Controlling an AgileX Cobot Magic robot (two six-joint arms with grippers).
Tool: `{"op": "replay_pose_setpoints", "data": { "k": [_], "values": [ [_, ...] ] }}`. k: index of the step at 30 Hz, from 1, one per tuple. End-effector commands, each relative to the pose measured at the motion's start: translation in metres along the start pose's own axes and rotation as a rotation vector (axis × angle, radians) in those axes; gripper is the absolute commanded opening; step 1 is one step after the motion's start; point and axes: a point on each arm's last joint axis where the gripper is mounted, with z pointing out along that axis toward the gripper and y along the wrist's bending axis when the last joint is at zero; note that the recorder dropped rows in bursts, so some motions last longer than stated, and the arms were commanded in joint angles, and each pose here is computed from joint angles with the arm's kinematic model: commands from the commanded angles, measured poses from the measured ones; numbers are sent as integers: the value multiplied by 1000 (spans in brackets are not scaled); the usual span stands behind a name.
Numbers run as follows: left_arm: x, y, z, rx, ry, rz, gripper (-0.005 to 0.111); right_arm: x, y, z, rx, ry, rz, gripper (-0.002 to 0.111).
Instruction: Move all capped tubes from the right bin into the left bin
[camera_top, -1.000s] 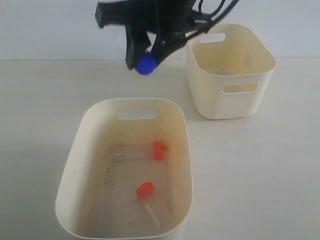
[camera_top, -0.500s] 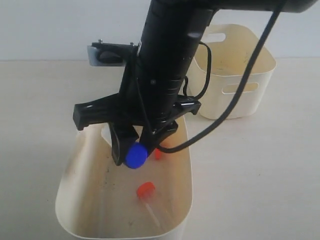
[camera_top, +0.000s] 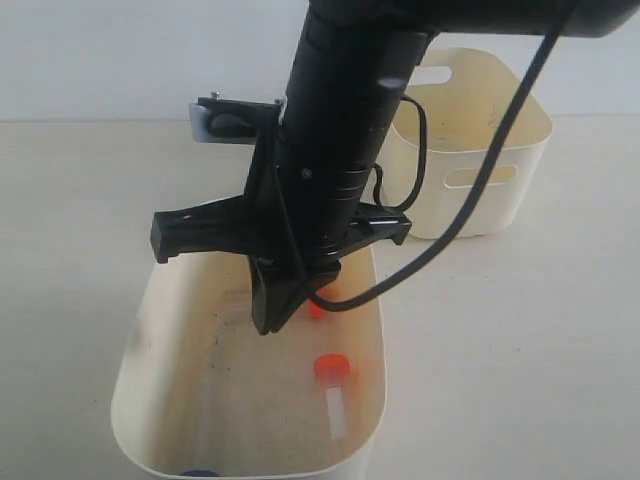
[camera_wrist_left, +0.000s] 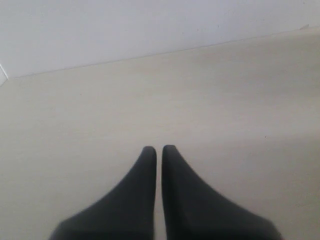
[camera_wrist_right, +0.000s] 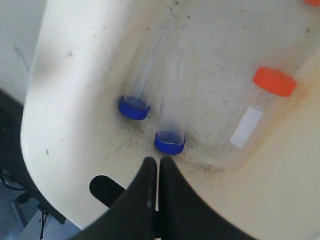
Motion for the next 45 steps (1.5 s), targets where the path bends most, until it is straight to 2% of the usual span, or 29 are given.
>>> {"op": "replay_pose_setpoints", "data": {
  "k": [1, 4, 6, 8, 10, 12, 15, 22, 36, 45],
  "values": [
    [-2, 0, 0, 1, -7, -9, 4, 9, -1, -23, 48, -73, -74, 1],
    [-2, 0, 0, 1, -7, -9, 4, 25, -8, -61, 177, -199, -180, 1],
    [-2, 0, 0, 1, -7, -9, 4, 40, -13, -72, 210, -224, -228, 1],
    [-2, 0, 0, 1, -7, -9, 4, 72, -24, -78, 239, -210, -327, 1],
    [-2, 0, 0, 1, -7, -9, 4, 96, -38, -70, 250, -265, -349, 1],
    [-2, 0, 0, 1, -7, -9, 4, 119, -45, -67, 213, -284, -306, 1],
    [-2, 0, 0, 1, -7, -9, 4, 135, -48, -70, 184, -297, -290, 1],
    [-2, 0, 0, 1, -7, -9, 4, 144, -46, -82, 159, -364, -301, 1],
    [-2, 0, 0, 1, -7, -9, 4, 140, -43, -87, 143, -453, -316, 1],
    [-2, 0, 0, 1, -7, -9, 4, 160, -53, -126, 262, -693, -430, 1]
  ]
}}
